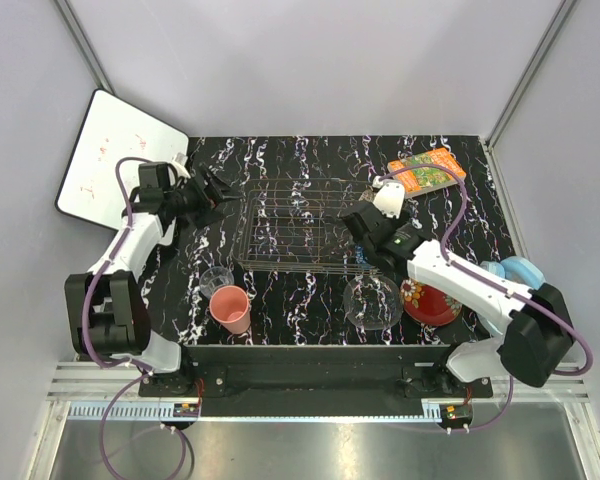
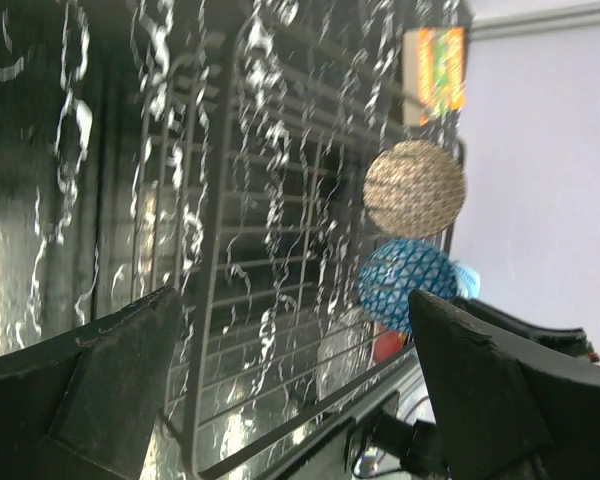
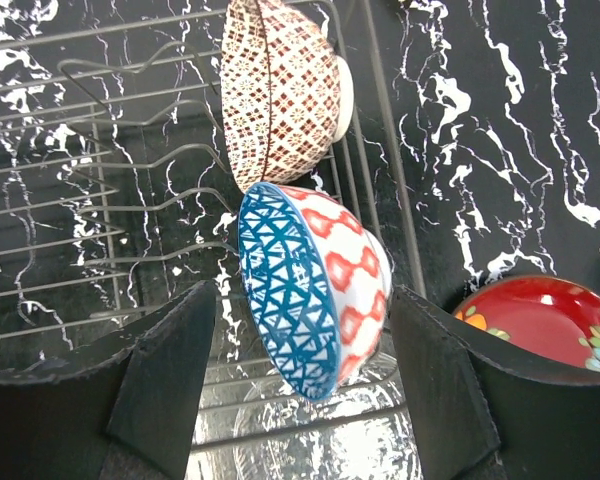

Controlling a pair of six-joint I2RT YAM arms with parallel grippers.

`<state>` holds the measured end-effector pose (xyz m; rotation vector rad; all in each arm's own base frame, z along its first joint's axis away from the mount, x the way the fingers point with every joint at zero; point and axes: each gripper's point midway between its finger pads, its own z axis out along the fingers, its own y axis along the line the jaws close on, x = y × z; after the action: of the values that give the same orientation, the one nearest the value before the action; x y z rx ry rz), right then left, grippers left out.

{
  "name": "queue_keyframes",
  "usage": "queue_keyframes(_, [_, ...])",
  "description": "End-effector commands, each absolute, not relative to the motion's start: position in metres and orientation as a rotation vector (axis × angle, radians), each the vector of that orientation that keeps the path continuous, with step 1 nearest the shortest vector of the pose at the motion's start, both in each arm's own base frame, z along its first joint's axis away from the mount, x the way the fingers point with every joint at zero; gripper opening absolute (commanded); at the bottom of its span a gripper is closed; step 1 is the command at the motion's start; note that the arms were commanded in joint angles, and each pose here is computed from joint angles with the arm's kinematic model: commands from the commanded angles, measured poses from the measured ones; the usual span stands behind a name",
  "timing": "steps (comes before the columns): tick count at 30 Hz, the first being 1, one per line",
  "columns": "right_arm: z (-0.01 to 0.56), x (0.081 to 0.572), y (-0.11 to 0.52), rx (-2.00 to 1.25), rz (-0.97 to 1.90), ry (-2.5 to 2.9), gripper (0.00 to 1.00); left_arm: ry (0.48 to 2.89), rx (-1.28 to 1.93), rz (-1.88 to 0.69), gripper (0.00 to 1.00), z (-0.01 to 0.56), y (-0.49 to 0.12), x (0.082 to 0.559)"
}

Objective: Load the mixed dishes into the dish rack

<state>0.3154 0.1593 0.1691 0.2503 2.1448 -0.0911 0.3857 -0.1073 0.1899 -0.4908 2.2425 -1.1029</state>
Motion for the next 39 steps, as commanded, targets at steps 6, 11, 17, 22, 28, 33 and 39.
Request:
queue_keyframes(6, [0.17,0.335,0.168,0.267,-0.093,2.116,0.77,2.264,-0.437,-1.17,0.99,0.181,-0.118,0.373])
queue_keyframes(11, [0.163,0.337,0.175,0.262,-0.08,2.136,0.76,2.268,-0.437,-1.175,0.99,0.178,-0.119,0.372])
queue_keyframes(17, [0.16,0.341,0.183,0.261,-0.052,2.146,0.75,2.284,-0.451,-1.178,0.99,0.17,-0.122,0.371])
queue_keyframes(22, [0.162,0.343,0.193,0.256,-0.001,2.157,0.75,2.285,-0.43,-1.157,0.99,0.161,-0.128,0.367])
queue_keyframes(28, [0.163,0.341,0.207,0.263,0.08,2.183,0.74,2.325,-0.411,-1.14,0.99,0.145,-0.14,0.37])
queue_keyframes(33, [0.161,0.34,0.213,0.256,0.098,2.19,0.73,2.34,-0.387,-1.137,0.99,0.141,-0.148,0.37])
queue_keyframes(39, [0.171,0.339,0.203,0.25,0.068,2.156,0.74,2.334,-0.374,-1.142,0.99,0.144,-0.149,0.369])
